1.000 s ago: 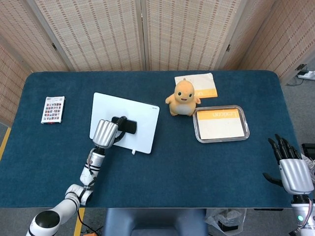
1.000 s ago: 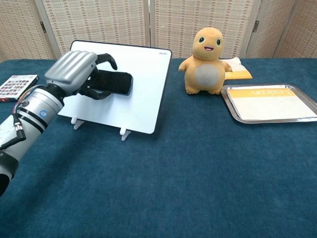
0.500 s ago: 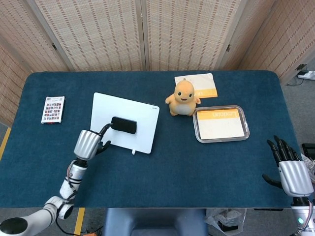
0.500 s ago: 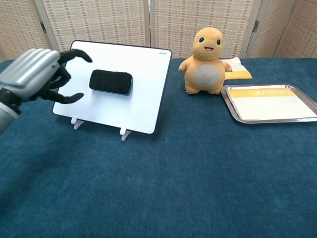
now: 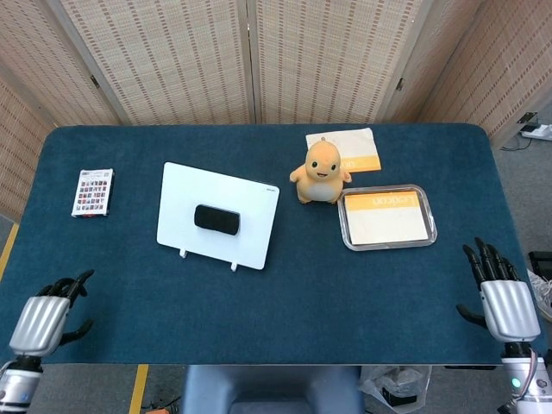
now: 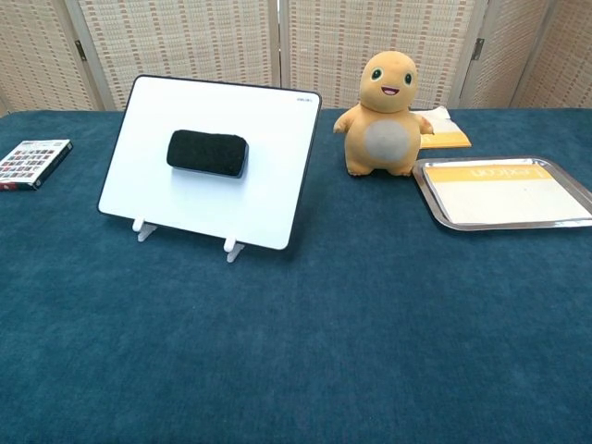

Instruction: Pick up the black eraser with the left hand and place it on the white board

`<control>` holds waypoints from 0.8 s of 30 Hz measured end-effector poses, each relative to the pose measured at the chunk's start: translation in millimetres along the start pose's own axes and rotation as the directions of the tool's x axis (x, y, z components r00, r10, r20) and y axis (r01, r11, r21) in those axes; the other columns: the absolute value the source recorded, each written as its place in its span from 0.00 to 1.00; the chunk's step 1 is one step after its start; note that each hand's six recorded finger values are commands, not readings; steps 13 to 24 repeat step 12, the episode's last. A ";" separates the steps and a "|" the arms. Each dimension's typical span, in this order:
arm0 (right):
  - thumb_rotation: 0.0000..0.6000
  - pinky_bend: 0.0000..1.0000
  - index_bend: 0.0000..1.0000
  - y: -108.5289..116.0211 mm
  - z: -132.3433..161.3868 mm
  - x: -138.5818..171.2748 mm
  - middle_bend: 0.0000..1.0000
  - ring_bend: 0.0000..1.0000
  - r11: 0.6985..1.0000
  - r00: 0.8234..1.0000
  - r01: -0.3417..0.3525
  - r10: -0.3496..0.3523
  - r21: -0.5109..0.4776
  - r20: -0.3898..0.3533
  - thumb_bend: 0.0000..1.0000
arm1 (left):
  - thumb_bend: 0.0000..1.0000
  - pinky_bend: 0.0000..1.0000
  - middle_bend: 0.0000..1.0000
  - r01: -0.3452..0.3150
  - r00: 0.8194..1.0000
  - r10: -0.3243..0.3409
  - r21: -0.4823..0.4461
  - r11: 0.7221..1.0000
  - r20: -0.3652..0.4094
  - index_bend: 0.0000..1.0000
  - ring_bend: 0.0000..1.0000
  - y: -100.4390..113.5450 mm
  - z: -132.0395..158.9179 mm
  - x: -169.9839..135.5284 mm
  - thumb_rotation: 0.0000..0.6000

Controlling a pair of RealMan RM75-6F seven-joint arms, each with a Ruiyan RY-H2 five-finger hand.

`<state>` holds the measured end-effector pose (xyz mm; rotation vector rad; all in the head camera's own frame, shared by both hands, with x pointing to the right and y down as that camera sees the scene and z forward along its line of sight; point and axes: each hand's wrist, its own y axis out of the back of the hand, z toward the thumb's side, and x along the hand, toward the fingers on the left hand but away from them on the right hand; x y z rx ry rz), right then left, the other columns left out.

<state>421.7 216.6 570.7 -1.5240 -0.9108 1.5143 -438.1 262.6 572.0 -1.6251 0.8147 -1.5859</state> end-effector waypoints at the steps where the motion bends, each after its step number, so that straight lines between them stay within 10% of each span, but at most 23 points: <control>1: 1.00 0.16 0.00 -0.7 0.6 -0.4 0.00 0.00 1.000 1.000 -0.001 0.001 0.003 0.000 0.15 | 0.28 0.10 0.02 0.007 1.000 -0.007 0.012 1.000 -0.023 0.04 0.00 -0.3 -3.2 -9.4 1.00; 24: 1.00 0.16 0.00 -6.0 3.8 -4.5 0.00 0.00 1.000 1.000 -0.018 0.018 0.016 0.002 0.15 | 0.27 0.05 0.00 0.033 0.998 -0.031 0.034 0.999 -0.051 0.00 0.00 -0.7 -6.5 -34.9 1.00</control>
